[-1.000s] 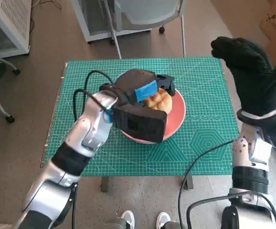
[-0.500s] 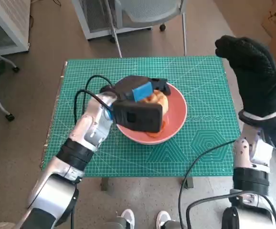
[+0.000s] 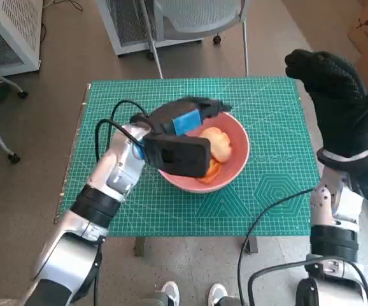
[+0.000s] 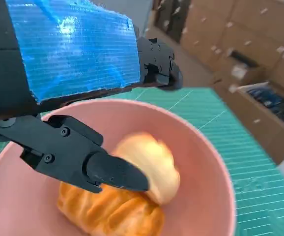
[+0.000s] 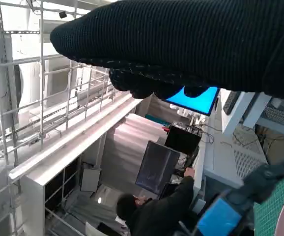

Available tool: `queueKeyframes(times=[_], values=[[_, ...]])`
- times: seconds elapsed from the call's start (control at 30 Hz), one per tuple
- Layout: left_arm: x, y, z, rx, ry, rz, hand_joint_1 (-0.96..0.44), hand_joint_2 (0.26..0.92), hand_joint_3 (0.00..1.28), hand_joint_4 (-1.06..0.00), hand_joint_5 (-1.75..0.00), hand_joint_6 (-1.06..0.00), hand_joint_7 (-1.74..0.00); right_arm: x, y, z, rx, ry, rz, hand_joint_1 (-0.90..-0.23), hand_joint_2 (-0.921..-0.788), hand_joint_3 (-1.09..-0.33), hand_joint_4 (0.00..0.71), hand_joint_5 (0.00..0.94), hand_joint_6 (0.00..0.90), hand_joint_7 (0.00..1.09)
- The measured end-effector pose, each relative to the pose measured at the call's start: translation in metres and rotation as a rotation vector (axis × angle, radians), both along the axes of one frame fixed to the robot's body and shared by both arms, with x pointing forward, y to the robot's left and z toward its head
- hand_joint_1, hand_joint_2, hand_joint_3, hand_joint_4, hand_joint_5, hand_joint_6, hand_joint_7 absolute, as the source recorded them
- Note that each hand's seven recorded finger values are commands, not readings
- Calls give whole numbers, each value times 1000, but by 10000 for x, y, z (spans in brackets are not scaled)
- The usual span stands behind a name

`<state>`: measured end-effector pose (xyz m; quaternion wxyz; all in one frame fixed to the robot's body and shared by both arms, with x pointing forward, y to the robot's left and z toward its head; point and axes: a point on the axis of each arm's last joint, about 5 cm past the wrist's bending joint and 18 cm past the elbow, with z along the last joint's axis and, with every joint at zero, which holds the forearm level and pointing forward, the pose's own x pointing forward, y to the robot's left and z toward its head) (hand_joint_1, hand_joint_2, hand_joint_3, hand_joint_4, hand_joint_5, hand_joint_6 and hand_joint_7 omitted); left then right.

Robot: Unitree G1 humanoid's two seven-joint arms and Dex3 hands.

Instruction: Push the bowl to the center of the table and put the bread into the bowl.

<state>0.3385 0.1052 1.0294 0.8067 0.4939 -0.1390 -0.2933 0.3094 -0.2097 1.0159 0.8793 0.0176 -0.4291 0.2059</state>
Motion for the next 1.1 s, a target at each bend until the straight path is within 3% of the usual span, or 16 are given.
queueKeyframes(times=[0.37, 0.67, 0.87, 1.1], values=[[14, 290, 3, -363, 43, -80, -839, 921, 352, 1, 1, -68, -183, 40, 9, 23, -8, 6, -2, -653, -921, -641, 296, 2, 398, 1], [-11, 598, 8, -889, -92, -102, -796, 921, 533, 1, 1, -19, -248, 132, -59, 164, -2, 12, -18, -656, -921, -636, 302, 4, 387, 1], [-56, 656, 59, -1114, -175, -107, -760, 921, 525, 1, 1, -1, -254, 191, -46, 270, 30, 10, -26, -665, -921, -638, 306, 5, 389, 2], [-121, 687, 72, -1158, -198, -107, -729, 921, 491, 1, 1, 1, -244, 230, 16, 310, 44, 19, -34, -654, -921, -642, 304, 3, 390, 3]])
